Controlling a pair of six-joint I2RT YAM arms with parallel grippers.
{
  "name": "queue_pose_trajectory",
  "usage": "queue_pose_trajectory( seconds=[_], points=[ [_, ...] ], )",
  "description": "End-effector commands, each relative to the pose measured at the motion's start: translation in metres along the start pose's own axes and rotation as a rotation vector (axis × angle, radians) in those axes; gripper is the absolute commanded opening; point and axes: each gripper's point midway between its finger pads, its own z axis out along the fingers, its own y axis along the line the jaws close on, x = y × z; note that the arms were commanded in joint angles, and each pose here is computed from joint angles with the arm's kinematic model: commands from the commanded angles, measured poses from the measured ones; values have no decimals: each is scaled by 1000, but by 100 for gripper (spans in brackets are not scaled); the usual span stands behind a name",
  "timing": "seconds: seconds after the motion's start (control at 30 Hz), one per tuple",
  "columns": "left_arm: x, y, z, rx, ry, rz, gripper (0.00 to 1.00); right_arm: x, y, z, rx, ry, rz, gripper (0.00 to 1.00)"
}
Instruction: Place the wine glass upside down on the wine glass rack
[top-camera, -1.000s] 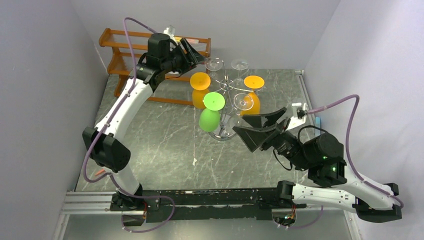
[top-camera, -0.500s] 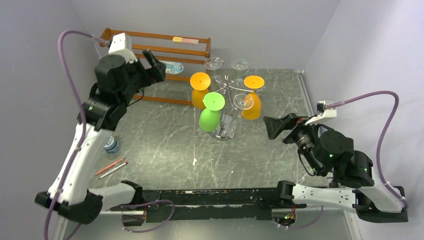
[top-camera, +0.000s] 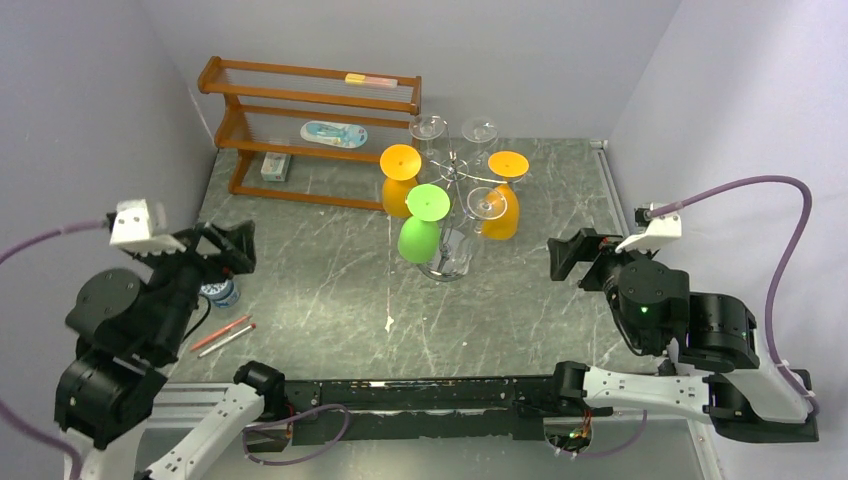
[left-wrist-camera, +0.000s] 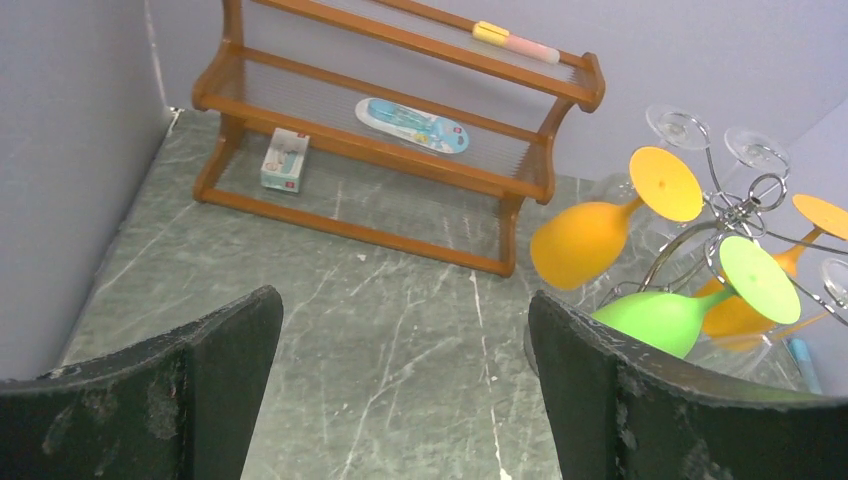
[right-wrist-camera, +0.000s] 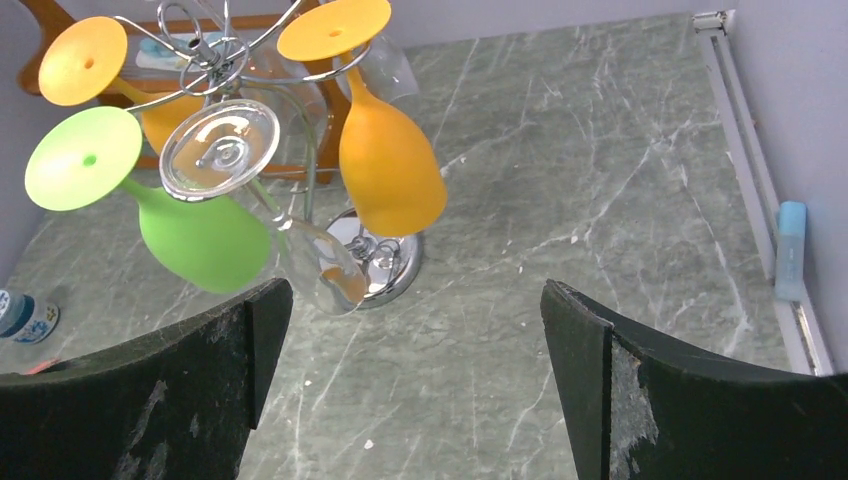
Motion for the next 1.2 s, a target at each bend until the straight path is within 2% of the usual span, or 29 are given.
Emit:
queue_pose_trajectory(
  seconds=[0.0,0.33,1.17],
  points=[
    [20,27,-21,-67,29,62,96,-16,-12,-6,3,-46,26,100],
    [15,40,-54,-60,0,95,97,-28,-15,-13,-56,-93,51,100],
    [28,38,-49,-50,30,97,97,-20,-6,-10,-94,-93,51,100]
  ],
)
